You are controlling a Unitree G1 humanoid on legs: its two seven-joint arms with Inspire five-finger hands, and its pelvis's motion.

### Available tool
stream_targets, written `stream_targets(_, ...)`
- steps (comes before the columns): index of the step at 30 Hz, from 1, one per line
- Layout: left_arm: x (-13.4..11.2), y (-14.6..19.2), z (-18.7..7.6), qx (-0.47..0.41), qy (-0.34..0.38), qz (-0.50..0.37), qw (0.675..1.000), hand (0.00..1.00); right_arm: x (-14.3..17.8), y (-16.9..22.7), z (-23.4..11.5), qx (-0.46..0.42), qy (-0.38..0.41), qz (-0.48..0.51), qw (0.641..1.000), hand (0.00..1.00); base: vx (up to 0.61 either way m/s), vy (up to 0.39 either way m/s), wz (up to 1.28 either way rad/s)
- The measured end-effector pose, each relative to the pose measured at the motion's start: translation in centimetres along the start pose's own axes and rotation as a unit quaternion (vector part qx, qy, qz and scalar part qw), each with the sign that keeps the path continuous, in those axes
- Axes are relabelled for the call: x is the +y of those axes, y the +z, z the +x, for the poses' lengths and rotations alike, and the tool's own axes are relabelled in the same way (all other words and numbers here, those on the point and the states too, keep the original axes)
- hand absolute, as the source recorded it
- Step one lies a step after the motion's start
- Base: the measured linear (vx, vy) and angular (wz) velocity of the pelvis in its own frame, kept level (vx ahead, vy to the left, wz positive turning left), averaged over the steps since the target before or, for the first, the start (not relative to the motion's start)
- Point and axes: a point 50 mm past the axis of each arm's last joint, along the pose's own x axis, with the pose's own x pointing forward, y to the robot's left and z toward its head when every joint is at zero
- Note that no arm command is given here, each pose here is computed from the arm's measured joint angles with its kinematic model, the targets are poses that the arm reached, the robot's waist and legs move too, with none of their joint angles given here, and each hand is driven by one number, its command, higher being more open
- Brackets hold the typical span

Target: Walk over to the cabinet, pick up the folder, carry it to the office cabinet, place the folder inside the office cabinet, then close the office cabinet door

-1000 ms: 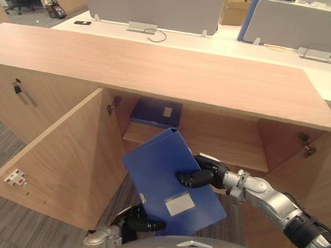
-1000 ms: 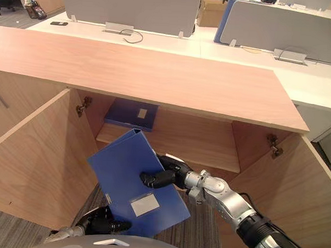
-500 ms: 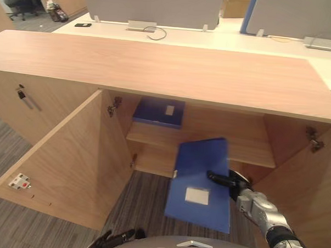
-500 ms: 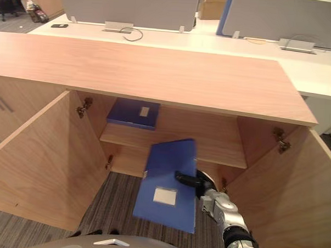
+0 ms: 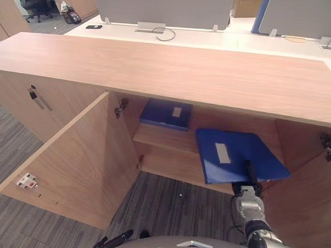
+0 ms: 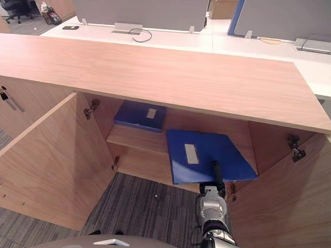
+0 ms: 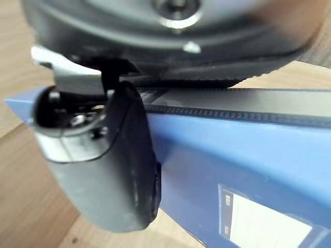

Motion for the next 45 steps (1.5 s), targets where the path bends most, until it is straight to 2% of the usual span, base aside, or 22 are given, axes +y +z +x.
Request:
stream_targets(6, -0.7, 1.1, 0.2, -0.019, 0.005, 0.029, 0.999, 1.0, 4.8, 0.5, 1.2, -0.025, 0.009, 0.065, 0.998, 0.0, 0.01, 0.021, -0.22)
stream_targets(11, -3.3, 4.8, 0.5, -0.079, -0.028, 0.054, 0.995, 1.0, 14.8, 4.5, 1.7, -0.079, 0.084, 0.137, 0.984, 0.0, 0.06, 0.045, -0.22)
stream_targets(13, -4.0, 5.6, 0.4, -0.098, -0.037, 0.051, 0.993, 1.0, 17.2, 5.6, 1.3, -0.089, 0.112, 0.149, 0.979, 0.0, 0.0, 0.027, -0.21)
stream_targets(18, -5.9, 9.5, 0.3, -0.157, -0.048, 0.053, 0.985, 1.0, 25.7, 10.1, -1.5, -0.129, 0.216, 0.164, 0.954, 0.0, -0.01, 0.094, 0.25)
stream_targets(19, -5.9, 9.5, 0.3, -0.157, -0.049, 0.053, 0.985, 1.0, 25.8, 10.1, -1.6, -0.129, 0.217, 0.164, 0.953, 0.0, -0.04, 0.067, 0.23)
stream_targets(22, -6.2, 10.4, 0.2, -0.169, -0.044, 0.033, 0.984, 1.0, 30.4, 11.6, -3.9, -0.138, 0.266, 0.166, 0.939, 0.0, -0.07, 0.05, 0.25)
stream_targets(25, -6.2, 10.6, 0.1, -0.176, -0.037, 0.007, 0.984, 1.0, 32.2, 11.1, -5.0, -0.125, 0.277, 0.162, 0.939, 0.0, -0.05, 0.023, 0.18)
stream_targets(37, -7.4, 13.7, -0.5, -0.222, -0.049, -0.033, 0.973, 1.0, 35.4, 11.1, -7.2, -0.113, 0.289, 0.182, 0.933, 0.0, -0.1, -0.032, 0.11)
stream_targets(42, -8.0, 13.9, -0.7, -0.225, -0.051, -0.036, 0.972, 1.0, 36.7, 12.4, -8.6, -0.102, 0.282, 0.268, 0.915, 0.0, -0.17, -0.042, 0.18)
stream_targets(45, -8.1, 12.9, -0.5, -0.205, -0.047, -0.025, 0.977, 1.0, 36.7, 13.3, -9.1, -0.105, 0.27, 0.302, 0.908, 0.0, -0.19, -0.015, 0.1)
